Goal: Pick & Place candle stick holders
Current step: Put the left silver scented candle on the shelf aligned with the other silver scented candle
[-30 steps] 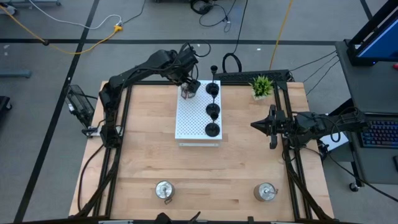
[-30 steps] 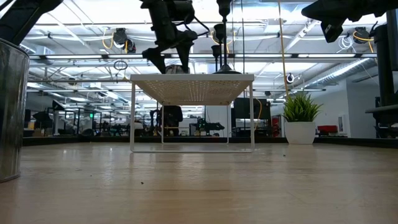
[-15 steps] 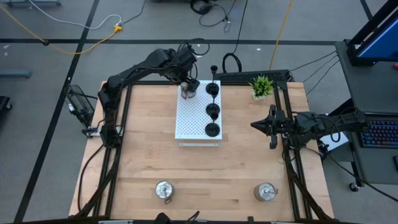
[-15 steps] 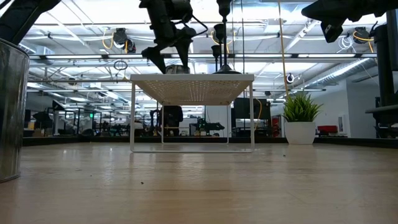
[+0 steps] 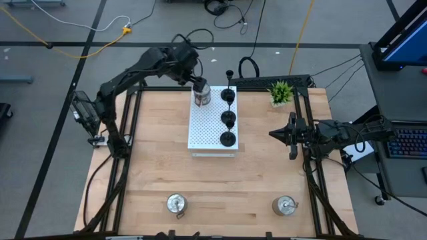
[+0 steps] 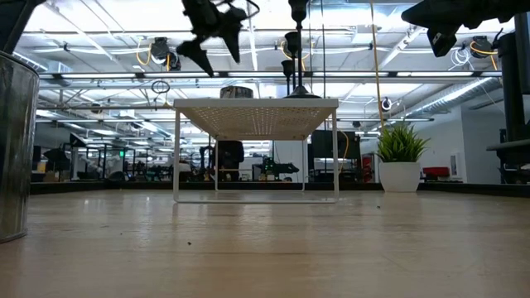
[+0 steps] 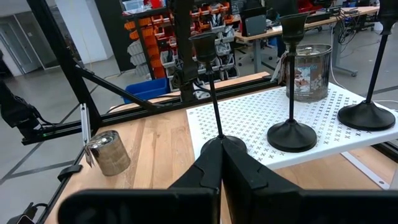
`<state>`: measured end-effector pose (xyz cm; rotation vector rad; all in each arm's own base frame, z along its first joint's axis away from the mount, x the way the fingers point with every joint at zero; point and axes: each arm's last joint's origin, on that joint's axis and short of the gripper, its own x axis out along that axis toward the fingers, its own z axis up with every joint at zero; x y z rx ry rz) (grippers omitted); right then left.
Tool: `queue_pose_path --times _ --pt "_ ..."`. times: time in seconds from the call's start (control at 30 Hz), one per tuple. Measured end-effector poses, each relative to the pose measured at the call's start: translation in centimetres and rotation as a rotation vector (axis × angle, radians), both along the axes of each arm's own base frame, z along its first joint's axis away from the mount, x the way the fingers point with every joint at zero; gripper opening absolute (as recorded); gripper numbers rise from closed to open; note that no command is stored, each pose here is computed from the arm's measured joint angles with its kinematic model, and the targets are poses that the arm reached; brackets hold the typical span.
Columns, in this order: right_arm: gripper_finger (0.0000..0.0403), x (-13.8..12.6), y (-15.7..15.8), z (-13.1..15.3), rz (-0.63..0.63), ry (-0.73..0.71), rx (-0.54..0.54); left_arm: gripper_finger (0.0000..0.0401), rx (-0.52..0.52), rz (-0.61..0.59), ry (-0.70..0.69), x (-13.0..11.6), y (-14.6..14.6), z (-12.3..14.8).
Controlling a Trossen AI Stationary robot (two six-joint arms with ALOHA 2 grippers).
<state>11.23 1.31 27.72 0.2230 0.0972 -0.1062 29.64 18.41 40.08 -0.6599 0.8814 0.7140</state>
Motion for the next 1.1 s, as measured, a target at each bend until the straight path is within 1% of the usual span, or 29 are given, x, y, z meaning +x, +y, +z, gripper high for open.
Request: queue_pose_path --times 0.1,0.2,0.43,0.53,0.7,0.87,1.1 --pt "0.0 0.0 0.0 0.0 0.0 0.0 0.0 0.039 -0.004 -0.02 -0.015 -1.4 -1.3 1.4" --pt "0.0 0.0 0.0 0.0 0.004 0.0 0.0 0.039 -0.014 -0.048 -0.015 -2.9 -3.2 2.8" --pt "0.0 0.0 0.1 0.0 0.024 0.001 0.002 0.039 -0.059 -0.121 -0.006 -6.2 -8.8 5.2" --pt "0.0 0.0 0.1 0.0 0.024 0.001 -0.003 0.039 -0.085 -0.151 -0.018 -7.0 -11.2 5.9" --pt "0.0 0.0 0.1 0.0 0.025 0.002 -0.005 0.039 -0.122 -0.245 -0.069 -7.7 -14.7 6.8" --pt "0.0 0.0 0.1 -0.1 0.025 0.007 -0.006 0.039 -0.231 -0.377 -0.102 -8.2 -17.7 7.2" --pt "0.0 -0.1 0.1 -0.5 0.025 0.054 -0.014 0.039 -0.331 -0.432 -0.081 -8.2 -21.6 7.1"
